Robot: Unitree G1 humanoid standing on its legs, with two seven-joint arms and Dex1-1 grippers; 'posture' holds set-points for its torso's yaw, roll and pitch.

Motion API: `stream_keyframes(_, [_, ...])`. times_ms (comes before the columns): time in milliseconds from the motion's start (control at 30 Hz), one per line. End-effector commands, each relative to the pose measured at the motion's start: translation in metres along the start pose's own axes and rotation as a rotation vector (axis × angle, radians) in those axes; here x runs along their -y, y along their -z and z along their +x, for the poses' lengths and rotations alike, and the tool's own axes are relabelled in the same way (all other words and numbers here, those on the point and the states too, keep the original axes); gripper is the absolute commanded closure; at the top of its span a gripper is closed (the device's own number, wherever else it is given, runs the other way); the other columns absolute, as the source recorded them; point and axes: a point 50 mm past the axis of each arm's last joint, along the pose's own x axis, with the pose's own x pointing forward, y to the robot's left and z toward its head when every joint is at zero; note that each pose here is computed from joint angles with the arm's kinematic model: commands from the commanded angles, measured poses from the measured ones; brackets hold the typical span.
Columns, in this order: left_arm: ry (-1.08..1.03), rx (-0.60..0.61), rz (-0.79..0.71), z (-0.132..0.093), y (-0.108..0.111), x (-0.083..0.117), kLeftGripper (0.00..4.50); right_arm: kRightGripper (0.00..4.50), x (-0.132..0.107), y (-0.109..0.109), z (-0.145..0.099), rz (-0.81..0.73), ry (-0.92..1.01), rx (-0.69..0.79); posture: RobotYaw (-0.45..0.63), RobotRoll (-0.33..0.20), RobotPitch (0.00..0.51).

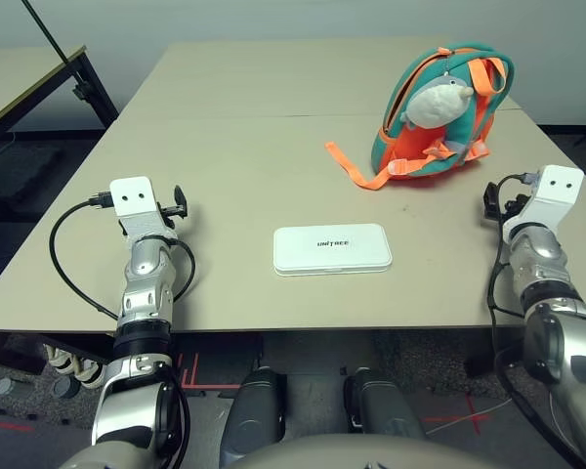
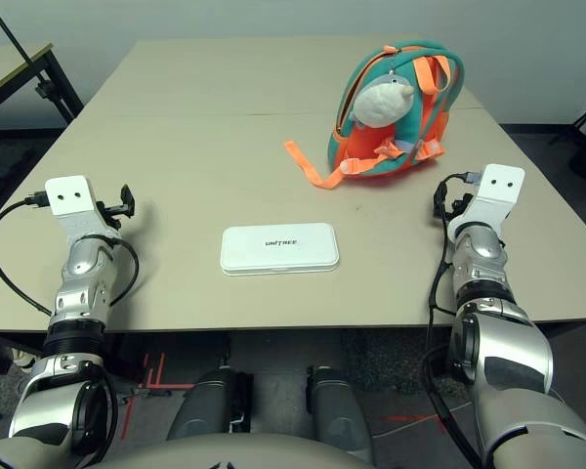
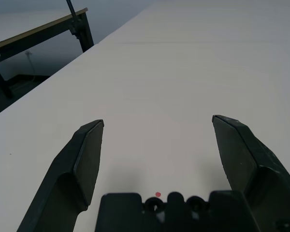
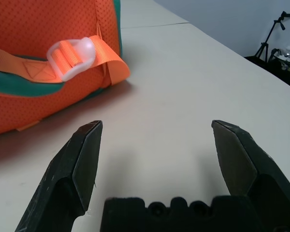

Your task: Put the pencil case into the backpack and zip it.

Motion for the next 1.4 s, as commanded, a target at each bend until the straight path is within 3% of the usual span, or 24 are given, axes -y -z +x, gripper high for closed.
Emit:
stream_keyframes(33, [-0.032,0.008,-0.002,-0.004,0.000,-0.008,0.00,0.03,-0.001,0.003,0.000,0.006,-0.008,-0.016,0.03,0.000,0.056])
stream_keyframes(267, [0.120,0.038,-0.017,0.004,-0.017,-0.017,0.00,0.03,-0.004,0.006,-0.007,0.005,-0.086,0.033,0.04,0.000,0.042])
stream_keyframes(433, [0.277,0.078,-0.055,0.015,-0.041,-0.026,0.00,0.03,-0.008,-0.006,-0.020,-0.083,-0.321,0.088,-0.02,0.000,0.044])
stream_keyframes(500, [0.363,0.054,-0.103,0.021,-0.047,-0.024,0.00,0.03,-0.006,-0.011,-0.029,-0.161,-0.426,0.073,-0.04,0.000,0.037])
stream_keyframes(600, [0.503,-0.021,-0.319,0.026,-0.053,-0.020,0.00,0.03,-0.008,-0.016,-0.043,-0.300,-0.576,0.017,-0.04,0.000,0.038])
stream_keyframes(700, [0.698,-0.103,-0.342,0.025,-0.058,-0.016,0.00,0.03,-0.014,-0.020,-0.058,-0.406,-0.726,-0.040,-0.05,0.000,0.031])
stream_keyframes(833, [0.795,-0.245,-0.422,0.028,-0.066,-0.011,0.00,0.94,-0.025,-0.029,-0.070,-0.553,-0.884,-0.077,-0.07,0.000,0.030])
stream_keyframes(1133, [0.989,-0.594,-0.652,0.018,-0.074,0.012,0.00,4.49,-0.049,-0.041,-0.075,-0.688,-1.046,-0.084,-0.09,0.000,0.029])
stream_keyframes(1233, [1.023,-0.710,-0.725,0.015,-0.075,0.021,0.00,4.49,-0.060,-0.041,-0.075,-0.721,-1.095,-0.081,-0.09,0.000,0.031])
stream_keyframes(1400, [1.040,-0.972,-0.655,0.002,-0.060,0.041,0.00,4.49,-0.074,-0.038,-0.072,-0.774,-1.144,-0.073,-0.08,0.000,0.030])
